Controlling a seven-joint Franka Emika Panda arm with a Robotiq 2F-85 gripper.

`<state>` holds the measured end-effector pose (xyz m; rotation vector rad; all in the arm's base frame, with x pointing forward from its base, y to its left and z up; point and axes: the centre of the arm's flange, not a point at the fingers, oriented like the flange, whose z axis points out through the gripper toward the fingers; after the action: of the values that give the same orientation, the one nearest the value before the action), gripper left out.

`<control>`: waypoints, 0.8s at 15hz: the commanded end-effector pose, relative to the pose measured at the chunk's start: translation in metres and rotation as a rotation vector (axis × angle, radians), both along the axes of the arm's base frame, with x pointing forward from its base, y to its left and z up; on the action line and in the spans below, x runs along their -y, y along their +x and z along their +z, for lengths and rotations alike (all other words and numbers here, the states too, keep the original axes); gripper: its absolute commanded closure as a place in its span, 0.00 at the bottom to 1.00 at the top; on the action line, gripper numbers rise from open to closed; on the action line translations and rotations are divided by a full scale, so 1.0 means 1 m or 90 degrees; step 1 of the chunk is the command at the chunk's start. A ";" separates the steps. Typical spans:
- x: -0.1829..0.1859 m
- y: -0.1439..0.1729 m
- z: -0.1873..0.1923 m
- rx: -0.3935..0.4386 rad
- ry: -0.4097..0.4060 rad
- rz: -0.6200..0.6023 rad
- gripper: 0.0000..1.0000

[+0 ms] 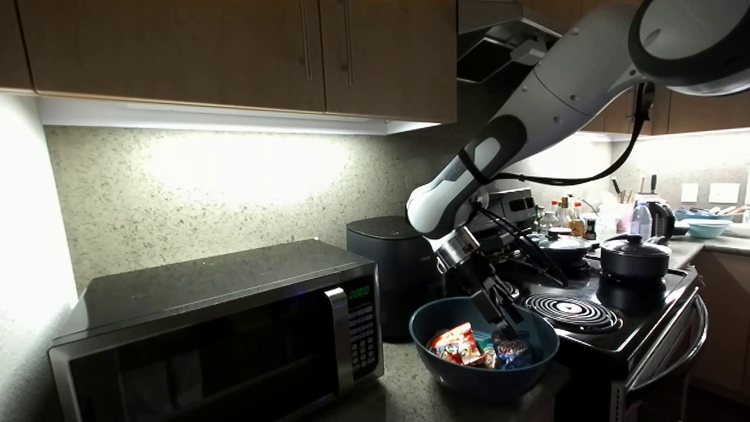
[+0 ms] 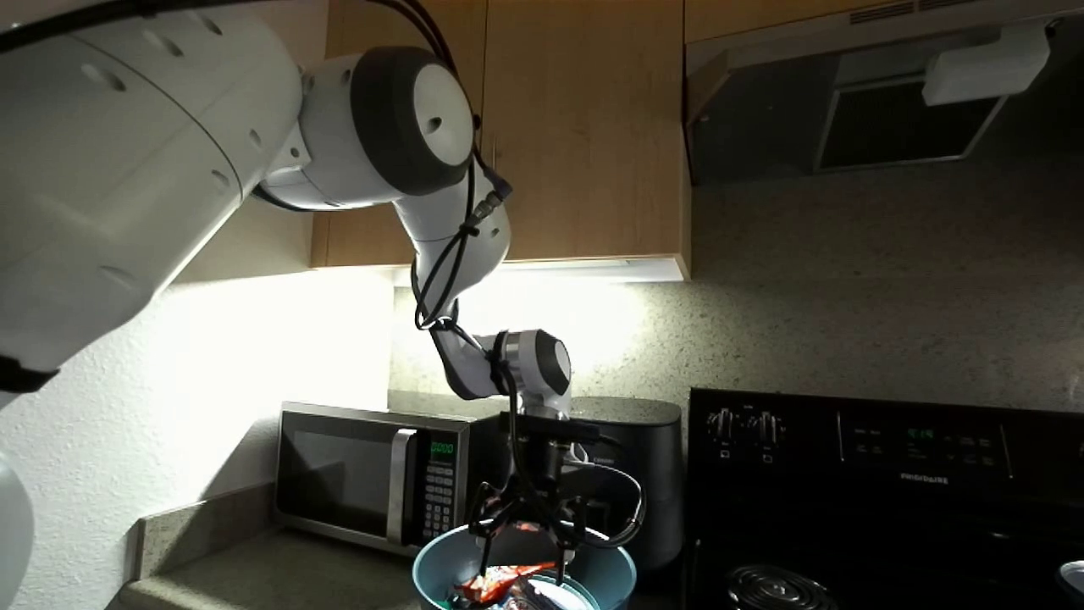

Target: Remove the wrappers from the bowl

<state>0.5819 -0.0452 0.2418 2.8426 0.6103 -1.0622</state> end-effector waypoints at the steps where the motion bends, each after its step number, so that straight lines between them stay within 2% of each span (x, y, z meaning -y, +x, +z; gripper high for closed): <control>1: -0.005 0.001 -0.013 -0.014 0.013 0.002 0.00; 5: -0.011 0.000 -0.042 -0.038 0.002 0.015 0.00; 6: -0.011 -0.001 -0.048 -0.046 0.002 0.020 0.03; 7: -0.012 -0.001 -0.052 -0.055 -0.001 0.022 0.26; 9: -0.012 -0.001 -0.059 -0.063 -0.002 0.026 0.30; 12: -0.012 0.001 -0.060 -0.066 -0.003 0.028 0.51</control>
<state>0.5787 -0.0333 0.1832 2.7936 0.6538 -1.1918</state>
